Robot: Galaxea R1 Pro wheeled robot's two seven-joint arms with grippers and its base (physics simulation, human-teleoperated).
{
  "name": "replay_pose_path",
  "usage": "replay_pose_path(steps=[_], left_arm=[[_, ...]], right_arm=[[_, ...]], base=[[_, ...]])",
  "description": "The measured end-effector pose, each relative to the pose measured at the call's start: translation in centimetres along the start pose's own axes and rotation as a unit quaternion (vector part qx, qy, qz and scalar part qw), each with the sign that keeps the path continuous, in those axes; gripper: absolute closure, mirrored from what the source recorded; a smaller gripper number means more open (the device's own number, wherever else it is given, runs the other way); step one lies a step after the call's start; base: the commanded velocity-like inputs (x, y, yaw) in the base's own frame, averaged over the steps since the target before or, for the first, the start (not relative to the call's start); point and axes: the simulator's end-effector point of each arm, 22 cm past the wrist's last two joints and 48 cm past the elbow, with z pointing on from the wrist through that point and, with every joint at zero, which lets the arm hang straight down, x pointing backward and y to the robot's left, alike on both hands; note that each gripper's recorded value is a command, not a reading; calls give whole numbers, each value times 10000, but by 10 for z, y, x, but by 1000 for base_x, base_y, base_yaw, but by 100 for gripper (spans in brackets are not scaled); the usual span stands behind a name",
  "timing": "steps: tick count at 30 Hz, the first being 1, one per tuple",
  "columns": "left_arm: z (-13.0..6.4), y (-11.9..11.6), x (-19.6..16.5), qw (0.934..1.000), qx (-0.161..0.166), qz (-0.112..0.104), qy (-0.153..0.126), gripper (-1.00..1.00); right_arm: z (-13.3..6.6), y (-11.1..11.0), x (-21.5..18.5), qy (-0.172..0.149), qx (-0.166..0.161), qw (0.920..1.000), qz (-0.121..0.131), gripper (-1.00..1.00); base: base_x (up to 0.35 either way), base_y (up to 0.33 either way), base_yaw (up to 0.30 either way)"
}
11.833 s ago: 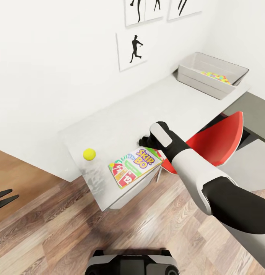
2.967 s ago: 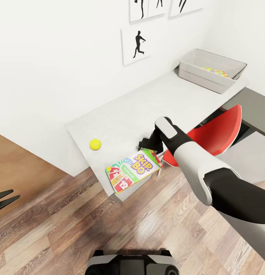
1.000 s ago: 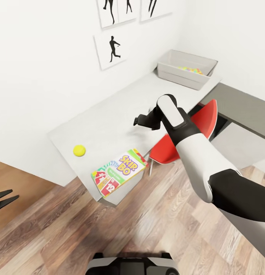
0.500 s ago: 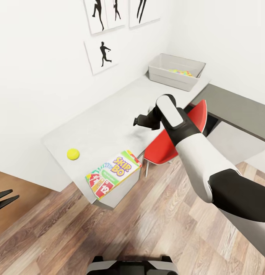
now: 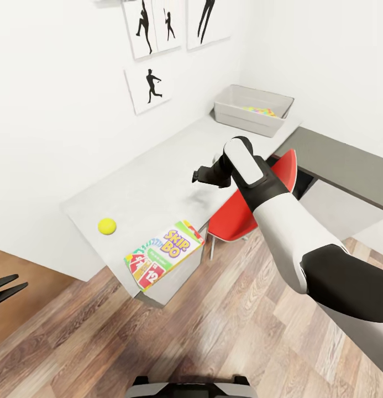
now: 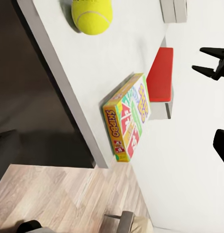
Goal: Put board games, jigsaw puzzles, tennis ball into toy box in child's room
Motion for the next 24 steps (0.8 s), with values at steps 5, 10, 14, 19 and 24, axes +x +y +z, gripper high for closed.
replay_pose_path(steps=[5, 10, 14, 19, 24], left_arm=[[-1, -4, -2, 10000, 20, 32, -17, -100], [-2, -7, -3, 10000, 40, 63, -33, -100], [-3, -10, -4, 9999, 58, 87, -47, -100], [-5, -13, -6, 9999, 82, 116, -68, -100], [-6, -17, -7, 9998, 103, 146, -86, -100]], right_arm=[[-6, 2, -3, -53, -3, 10000, -29, -100], [-12, 5, -6, -96, 0, 9999, -56, -100], [-17, 6, -8, -136, -6, 9999, -69, -100], [-34, 17, -20, -359, -113, 9992, -129, -100], [-44, 23, -27, -482, -150, 9986, -180, -100]], base=[[0, 0, 0], [0, 0, 0], [0, 0, 0], [0, 0, 0], [0, 0, 0]])
